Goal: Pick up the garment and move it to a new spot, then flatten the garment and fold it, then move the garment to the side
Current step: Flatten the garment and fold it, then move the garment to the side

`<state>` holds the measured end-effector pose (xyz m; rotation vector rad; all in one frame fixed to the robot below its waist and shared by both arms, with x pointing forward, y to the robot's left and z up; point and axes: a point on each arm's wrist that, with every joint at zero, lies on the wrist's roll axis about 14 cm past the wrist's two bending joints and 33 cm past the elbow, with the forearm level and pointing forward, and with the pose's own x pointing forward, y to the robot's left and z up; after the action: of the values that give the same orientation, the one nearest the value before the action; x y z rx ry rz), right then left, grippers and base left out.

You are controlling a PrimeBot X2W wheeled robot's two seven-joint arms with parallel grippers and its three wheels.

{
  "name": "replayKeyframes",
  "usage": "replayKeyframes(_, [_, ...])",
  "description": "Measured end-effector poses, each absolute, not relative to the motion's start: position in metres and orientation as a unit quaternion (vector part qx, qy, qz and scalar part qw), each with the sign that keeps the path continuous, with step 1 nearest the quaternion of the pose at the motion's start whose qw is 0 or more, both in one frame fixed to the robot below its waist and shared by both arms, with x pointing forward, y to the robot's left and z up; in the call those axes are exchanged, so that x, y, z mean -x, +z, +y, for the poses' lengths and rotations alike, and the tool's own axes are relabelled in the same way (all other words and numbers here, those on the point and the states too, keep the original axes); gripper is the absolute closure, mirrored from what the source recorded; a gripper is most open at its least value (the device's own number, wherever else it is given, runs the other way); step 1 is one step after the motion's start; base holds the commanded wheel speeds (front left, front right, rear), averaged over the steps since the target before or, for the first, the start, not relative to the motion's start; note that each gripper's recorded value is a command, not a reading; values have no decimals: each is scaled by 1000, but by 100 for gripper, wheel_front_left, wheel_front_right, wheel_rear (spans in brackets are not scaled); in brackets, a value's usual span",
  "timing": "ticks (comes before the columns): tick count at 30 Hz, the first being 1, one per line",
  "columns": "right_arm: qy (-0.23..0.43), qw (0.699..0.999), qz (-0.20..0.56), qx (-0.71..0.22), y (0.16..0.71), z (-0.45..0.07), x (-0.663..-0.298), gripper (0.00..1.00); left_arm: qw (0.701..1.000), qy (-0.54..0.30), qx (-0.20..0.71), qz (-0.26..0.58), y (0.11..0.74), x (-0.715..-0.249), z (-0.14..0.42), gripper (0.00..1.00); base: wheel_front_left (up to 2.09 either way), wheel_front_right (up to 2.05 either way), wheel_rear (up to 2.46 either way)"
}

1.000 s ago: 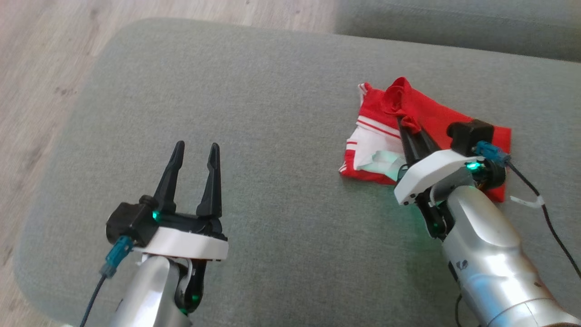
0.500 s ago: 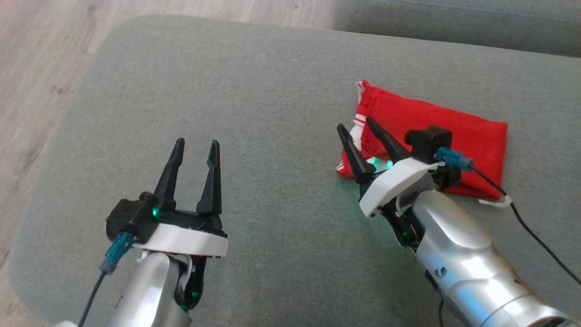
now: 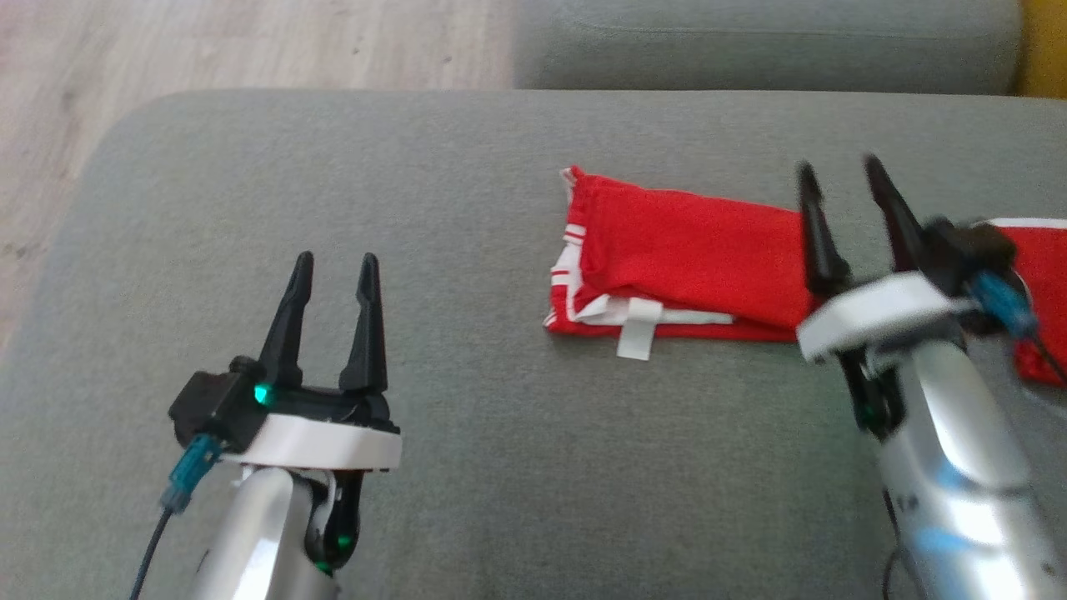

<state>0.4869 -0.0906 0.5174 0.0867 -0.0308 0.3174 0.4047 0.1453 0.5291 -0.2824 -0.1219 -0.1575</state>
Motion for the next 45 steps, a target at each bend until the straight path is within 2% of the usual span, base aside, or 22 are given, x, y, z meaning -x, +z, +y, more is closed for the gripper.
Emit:
replayKeyframes(4, [106, 994, -28, -30, 515, -131, -464, 0, 983, -84, 148, -64, 531, -406, 139, 0, 0, 0, 0])
replayKeyframes(10, [57, 997, -38, -25, 512, -163, -433, 0, 982, -89, 157, -50, 520, -404, 132, 0, 0, 0, 0])
replayKeyframes(18, [30, 997, -15, -65, 493, -177, -403, 0, 983, -78, 166, -28, 504, -400, 131, 0, 0, 0, 0])
replayKeyframes(32, [47, 997, 5, -53, 478, -166, -418, 0, 983, -78, 168, -12, 492, -407, 130, 0, 0, 0, 0])
replayKeyframes(45, [86, 980, 161, -84, 399, -123, -470, 0, 985, -70, 161, 1, 480, -423, 137, 0, 0, 0, 0])
